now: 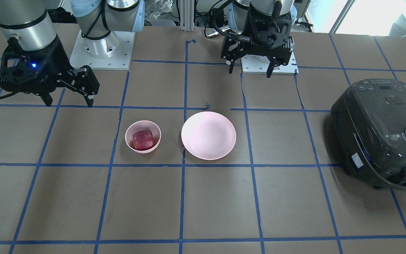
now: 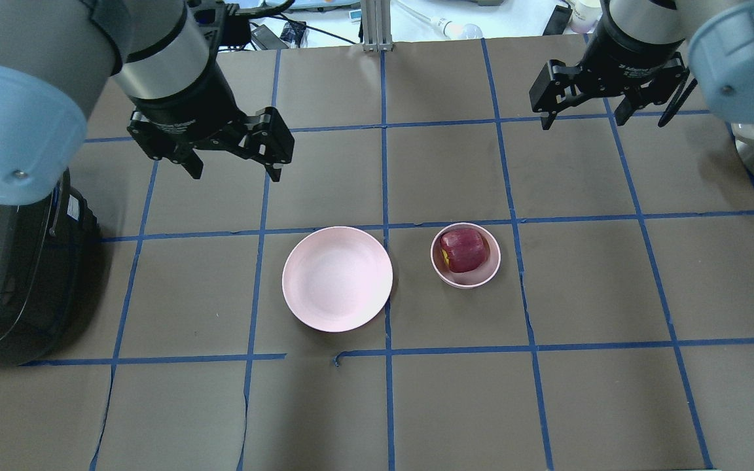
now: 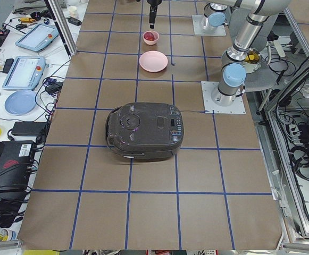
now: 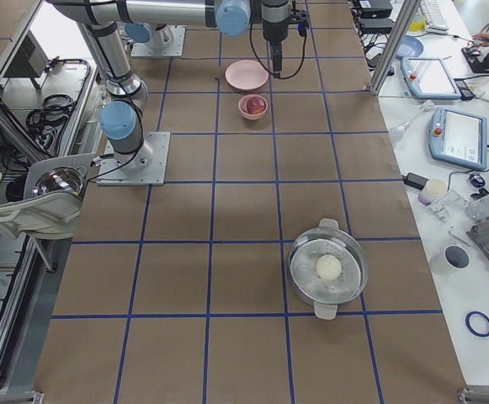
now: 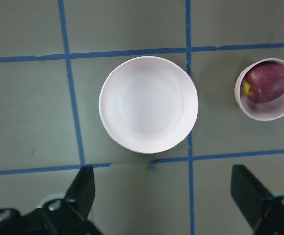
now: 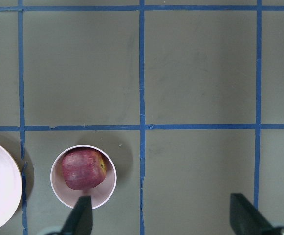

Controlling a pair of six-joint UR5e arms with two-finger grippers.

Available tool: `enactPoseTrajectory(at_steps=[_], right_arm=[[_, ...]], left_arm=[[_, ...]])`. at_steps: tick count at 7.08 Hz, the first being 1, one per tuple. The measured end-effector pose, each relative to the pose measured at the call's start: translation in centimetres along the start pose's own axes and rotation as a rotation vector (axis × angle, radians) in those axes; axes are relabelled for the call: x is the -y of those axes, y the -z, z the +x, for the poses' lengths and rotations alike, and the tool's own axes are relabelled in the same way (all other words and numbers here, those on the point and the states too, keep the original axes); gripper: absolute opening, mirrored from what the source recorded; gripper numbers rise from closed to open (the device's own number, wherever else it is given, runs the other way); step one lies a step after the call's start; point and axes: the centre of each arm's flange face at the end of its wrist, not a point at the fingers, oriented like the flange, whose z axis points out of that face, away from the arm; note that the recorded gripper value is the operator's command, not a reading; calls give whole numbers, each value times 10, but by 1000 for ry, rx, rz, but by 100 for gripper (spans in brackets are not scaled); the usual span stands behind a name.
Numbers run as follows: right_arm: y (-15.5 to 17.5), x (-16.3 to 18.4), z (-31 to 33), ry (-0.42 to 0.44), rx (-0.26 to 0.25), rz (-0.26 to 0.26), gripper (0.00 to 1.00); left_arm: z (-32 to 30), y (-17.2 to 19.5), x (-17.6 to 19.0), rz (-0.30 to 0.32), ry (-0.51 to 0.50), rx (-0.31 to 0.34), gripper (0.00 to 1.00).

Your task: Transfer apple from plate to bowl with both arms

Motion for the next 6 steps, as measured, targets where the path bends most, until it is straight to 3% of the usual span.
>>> enactPoseTrajectory(at_steps=[3, 6], right_arm=[[9, -6, 0, 0, -8, 15, 100], [8, -7, 1, -1, -11, 13, 100]], left_arm=[[-29, 5, 18, 85, 16, 5, 100], [-31, 5, 17, 95, 20, 5, 100]])
